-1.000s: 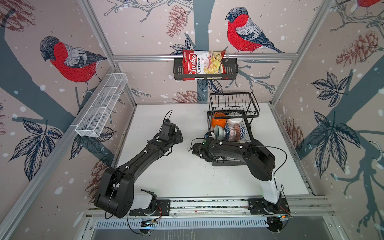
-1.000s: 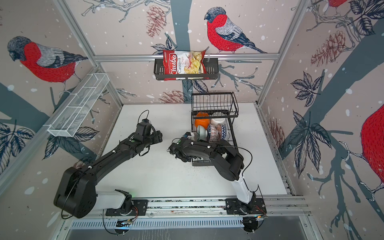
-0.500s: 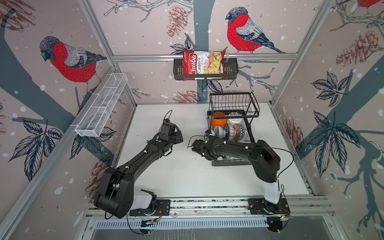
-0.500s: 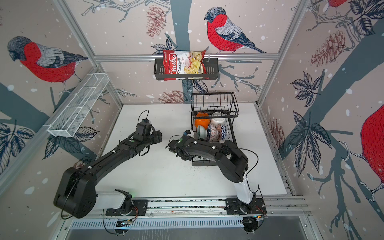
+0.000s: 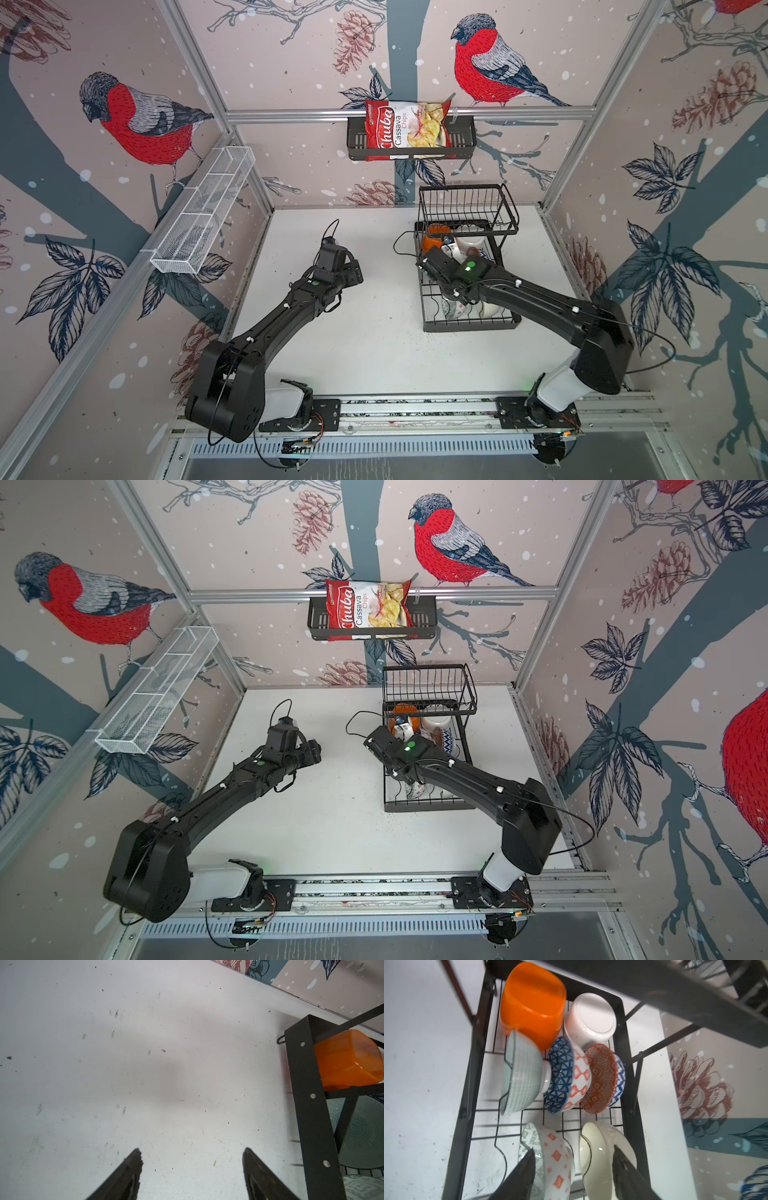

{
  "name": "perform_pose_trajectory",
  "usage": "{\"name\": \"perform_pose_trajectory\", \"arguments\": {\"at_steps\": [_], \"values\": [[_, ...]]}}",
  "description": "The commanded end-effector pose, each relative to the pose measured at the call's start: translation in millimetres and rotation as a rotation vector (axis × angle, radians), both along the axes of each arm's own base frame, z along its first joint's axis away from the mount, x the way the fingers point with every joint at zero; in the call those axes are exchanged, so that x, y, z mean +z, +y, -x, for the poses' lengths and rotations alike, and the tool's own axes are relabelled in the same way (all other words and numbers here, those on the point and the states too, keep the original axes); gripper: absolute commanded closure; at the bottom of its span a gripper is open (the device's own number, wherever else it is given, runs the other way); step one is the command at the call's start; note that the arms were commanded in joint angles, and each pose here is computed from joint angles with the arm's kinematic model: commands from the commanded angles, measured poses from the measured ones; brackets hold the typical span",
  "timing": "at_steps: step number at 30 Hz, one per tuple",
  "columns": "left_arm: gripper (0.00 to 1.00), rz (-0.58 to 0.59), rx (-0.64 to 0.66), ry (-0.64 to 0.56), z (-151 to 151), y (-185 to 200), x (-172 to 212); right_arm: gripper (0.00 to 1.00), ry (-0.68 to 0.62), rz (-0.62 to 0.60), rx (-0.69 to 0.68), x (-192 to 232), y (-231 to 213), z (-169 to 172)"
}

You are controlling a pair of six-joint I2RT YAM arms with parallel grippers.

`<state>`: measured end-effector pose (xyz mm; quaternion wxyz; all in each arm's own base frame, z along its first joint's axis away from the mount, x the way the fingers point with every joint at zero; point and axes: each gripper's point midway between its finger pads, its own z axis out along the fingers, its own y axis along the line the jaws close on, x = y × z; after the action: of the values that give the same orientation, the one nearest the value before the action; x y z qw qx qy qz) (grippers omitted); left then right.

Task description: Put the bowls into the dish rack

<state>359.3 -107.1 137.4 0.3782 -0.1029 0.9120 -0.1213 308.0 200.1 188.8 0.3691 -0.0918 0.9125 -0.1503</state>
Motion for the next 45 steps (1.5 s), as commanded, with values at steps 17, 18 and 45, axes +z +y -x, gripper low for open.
{"name": "perform_pose_trajectory", "arguments": {"at_steps": [17,18,45], "values": [[0.17,-0.03,0.127,-0.09,-8.5,39.2,24.4,0.1,-0.087,-0.226,-0.444,2.3,-139.4,-14.2],[0.16,-0.038,0.138,-0.094,-8.9,42.9,25.7,0.05,-0.1,-0.235,-0.469,3.5,-148.6,-15.0],[0.03,-0.41,0.49,-0.34,11.1,141.4,35.6,0.0,-0.436,-0.139,-0.764,-46.3,-300.4,-62.1]]}}
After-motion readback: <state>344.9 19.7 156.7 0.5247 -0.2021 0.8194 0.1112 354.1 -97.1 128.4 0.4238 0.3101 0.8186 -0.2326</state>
